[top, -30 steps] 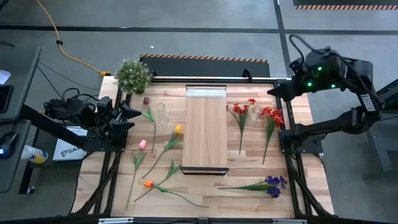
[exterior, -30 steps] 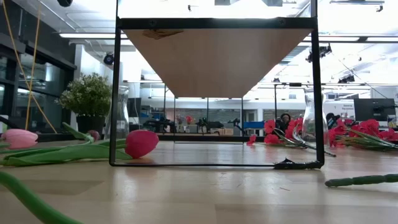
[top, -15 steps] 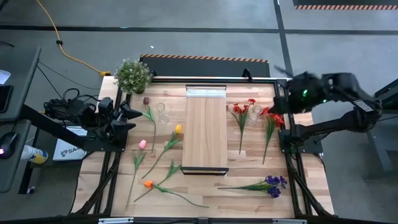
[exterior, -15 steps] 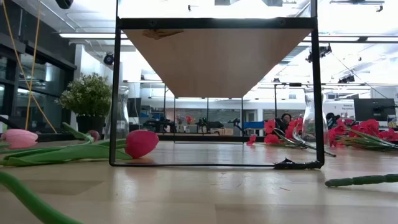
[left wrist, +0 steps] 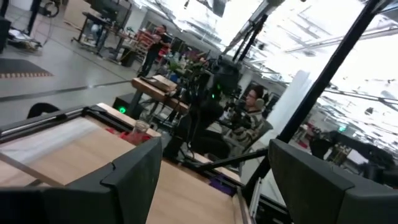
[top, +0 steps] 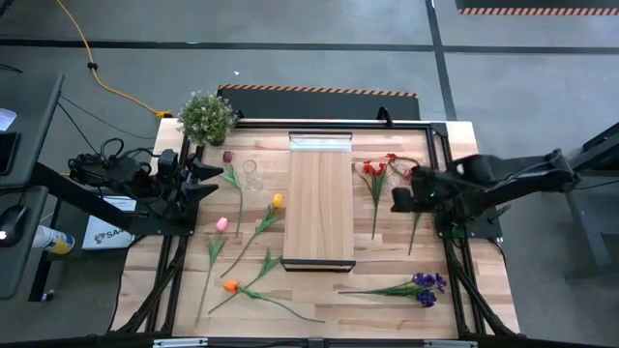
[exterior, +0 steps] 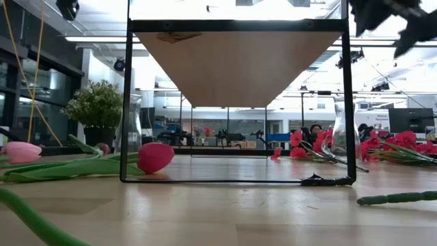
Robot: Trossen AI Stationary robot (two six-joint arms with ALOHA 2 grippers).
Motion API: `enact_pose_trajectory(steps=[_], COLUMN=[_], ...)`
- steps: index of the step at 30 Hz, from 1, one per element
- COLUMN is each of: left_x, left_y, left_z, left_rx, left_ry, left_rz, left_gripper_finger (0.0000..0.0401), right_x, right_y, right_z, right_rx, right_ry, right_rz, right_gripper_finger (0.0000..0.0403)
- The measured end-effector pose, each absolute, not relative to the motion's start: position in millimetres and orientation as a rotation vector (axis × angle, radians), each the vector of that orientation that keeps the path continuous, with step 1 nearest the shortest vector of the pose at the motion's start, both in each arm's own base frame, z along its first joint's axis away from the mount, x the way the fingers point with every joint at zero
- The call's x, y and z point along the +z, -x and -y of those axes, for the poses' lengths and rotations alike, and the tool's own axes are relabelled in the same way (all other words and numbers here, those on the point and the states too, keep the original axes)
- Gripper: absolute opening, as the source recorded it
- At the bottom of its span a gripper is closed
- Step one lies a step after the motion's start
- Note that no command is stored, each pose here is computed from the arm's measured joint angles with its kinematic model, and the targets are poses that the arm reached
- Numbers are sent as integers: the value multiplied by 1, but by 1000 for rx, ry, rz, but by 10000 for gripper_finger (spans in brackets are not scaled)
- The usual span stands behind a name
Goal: Pick and place flowers into a vace then onto a shelf
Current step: Put the left red flowers into the right transparent vase
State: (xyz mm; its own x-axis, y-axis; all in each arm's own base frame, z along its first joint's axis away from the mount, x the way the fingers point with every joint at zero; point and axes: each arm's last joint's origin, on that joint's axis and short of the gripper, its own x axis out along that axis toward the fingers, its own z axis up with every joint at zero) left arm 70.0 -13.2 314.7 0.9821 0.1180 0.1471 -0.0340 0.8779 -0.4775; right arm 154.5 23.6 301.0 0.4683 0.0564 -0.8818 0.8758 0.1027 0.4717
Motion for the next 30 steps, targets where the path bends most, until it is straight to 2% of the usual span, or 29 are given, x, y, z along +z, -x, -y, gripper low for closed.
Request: enact_pose_trajectory(steps=[9,17,30], left_x=[310,309,306], left_y=[-71,-71,-71], left_z=[13,13,12], left_rx=[88,90,148], left_ry=[475,470,457], left_rz=[133,123,102], left_gripper_finger=[326,326,326], right_x=[254,226,209], right_y=[-161,-171,-166], right_z=[-34,-33,-34], right_rx=[-812,-750,-736], right_ry=[-1372,-1377,-1310], right_rz=[-842,-705,-803], right_gripper_finger=[338,338,338])
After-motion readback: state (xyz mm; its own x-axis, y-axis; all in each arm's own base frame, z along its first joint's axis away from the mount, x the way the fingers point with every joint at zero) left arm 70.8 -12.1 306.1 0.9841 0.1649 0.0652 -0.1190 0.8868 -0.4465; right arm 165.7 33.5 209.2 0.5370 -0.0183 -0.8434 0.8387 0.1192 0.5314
